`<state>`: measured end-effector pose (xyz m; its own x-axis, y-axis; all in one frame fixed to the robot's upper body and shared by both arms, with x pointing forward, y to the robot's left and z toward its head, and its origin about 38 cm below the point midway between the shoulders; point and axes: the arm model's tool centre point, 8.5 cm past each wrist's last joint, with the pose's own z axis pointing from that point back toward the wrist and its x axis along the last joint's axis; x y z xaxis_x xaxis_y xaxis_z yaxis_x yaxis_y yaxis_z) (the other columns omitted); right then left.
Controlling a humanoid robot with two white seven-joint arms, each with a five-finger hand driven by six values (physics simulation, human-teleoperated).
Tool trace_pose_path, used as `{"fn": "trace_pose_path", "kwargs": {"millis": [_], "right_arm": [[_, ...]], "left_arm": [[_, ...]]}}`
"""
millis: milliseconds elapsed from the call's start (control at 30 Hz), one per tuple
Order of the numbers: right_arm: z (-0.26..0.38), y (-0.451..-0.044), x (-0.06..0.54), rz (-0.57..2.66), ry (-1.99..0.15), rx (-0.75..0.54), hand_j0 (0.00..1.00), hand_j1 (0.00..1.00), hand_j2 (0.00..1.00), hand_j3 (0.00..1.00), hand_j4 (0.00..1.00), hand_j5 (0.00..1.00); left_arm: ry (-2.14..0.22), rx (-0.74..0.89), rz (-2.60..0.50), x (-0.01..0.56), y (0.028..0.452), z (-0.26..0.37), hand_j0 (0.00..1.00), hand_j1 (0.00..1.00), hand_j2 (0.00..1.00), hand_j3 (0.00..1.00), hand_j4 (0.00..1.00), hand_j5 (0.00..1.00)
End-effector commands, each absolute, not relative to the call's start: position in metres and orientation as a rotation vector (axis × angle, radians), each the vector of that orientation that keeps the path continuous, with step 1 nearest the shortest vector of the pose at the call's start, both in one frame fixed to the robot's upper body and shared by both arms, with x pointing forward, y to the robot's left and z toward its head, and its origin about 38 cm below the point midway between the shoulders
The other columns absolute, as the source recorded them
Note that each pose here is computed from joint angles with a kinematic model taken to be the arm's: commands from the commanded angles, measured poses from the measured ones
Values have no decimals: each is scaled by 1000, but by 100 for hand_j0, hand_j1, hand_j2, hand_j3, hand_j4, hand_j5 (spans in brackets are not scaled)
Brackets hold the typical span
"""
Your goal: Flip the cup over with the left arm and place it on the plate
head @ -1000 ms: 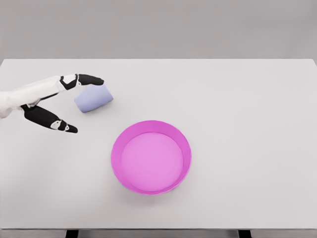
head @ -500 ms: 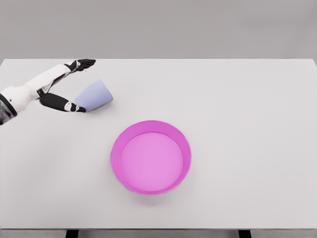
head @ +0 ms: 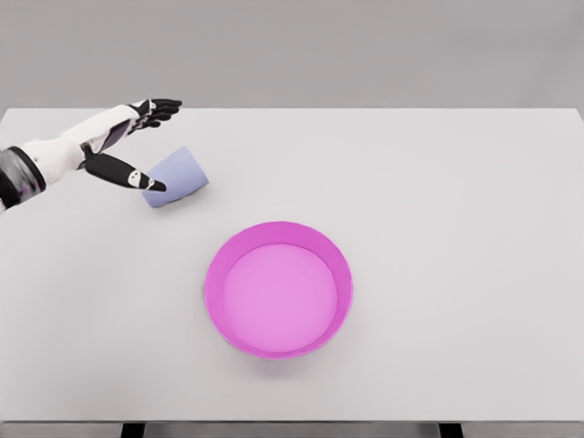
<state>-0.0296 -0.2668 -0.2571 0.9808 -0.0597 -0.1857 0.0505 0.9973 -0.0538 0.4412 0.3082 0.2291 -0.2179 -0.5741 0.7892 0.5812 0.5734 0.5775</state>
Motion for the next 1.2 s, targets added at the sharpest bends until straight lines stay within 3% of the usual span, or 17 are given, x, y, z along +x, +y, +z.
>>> {"fn": "trace_pose_path", "kwargs": {"millis": [0, 200, 400, 1167], "right_arm": [[-257, -267, -30, -55, 189, -49, 100, 100, 100, 100, 100, 100], [-257, -267, -30, -56, 189, -49, 100, 100, 100, 100, 100, 100], [-257, -267, -30, -56, 189, -49, 100, 100, 100, 100, 100, 100], [-257, -267, -30, -56, 189, -49, 100, 100, 100, 100, 100, 100]], "left_arm": [[-1422, 12, -1059, 451, 303, 213, 100, 100, 100, 100, 100, 100], [-1382, 104, -1070, 473, 294, 192, 100, 100, 100, 100, 100, 100], [-1366, 88, -1070, 474, 287, 184, 100, 100, 100, 100, 100, 100], [-1301, 190, -1112, 478, 304, 172, 100, 100, 100, 100, 100, 100]]}}
